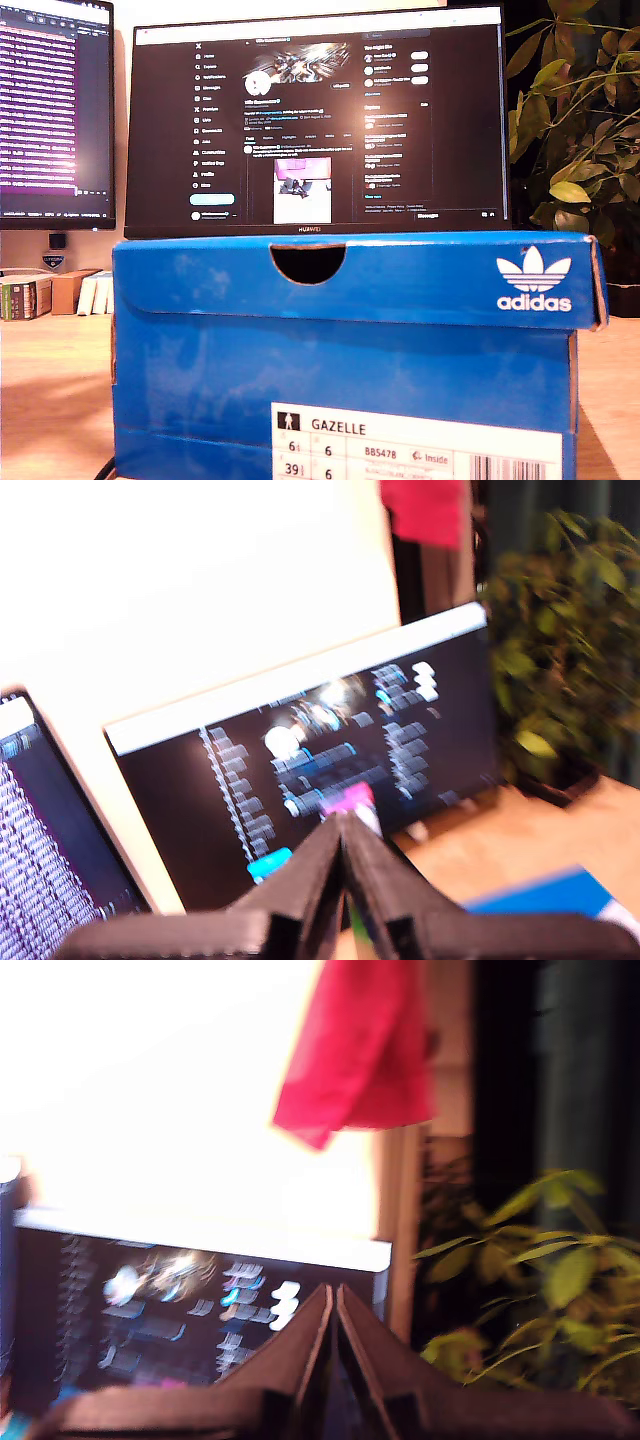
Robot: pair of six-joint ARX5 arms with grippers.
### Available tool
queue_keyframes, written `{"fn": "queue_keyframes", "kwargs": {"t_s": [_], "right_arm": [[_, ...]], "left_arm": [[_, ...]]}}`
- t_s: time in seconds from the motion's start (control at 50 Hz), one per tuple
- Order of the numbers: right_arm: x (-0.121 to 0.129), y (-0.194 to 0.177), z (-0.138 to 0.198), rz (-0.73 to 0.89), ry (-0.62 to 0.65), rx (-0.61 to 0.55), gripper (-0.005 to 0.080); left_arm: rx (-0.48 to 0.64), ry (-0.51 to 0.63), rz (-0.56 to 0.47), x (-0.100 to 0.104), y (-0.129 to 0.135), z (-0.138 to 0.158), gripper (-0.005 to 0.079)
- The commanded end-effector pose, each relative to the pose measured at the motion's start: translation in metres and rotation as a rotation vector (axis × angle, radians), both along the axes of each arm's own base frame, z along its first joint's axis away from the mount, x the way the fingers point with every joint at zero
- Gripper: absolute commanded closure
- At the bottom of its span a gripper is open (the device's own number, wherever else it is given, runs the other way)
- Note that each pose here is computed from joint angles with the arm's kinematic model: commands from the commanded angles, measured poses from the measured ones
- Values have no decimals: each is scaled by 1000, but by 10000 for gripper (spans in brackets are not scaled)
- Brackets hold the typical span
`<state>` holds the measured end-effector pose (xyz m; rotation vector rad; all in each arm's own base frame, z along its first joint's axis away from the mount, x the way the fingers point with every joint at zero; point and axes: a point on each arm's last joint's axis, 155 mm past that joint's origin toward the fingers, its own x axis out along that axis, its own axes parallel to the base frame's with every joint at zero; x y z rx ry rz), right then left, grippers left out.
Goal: Close the blue shoebox by pushing the lid with your left arm and holding the box in place with your right arm
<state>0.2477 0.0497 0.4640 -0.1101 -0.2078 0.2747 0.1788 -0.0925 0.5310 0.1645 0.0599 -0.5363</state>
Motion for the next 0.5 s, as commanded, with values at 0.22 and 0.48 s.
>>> {"fn": "queue_keyframes", "kwargs": {"t_s": [0.22, 0.48], "right_arm": [[-10, 11, -3, 32, -14, -50, 751], [-24, 10, -13, 25, 3, -97, 751]], "left_arm": [[14, 119, 37, 0, 6, -54, 761], [2, 129, 39, 6, 6, -106, 761]]}}
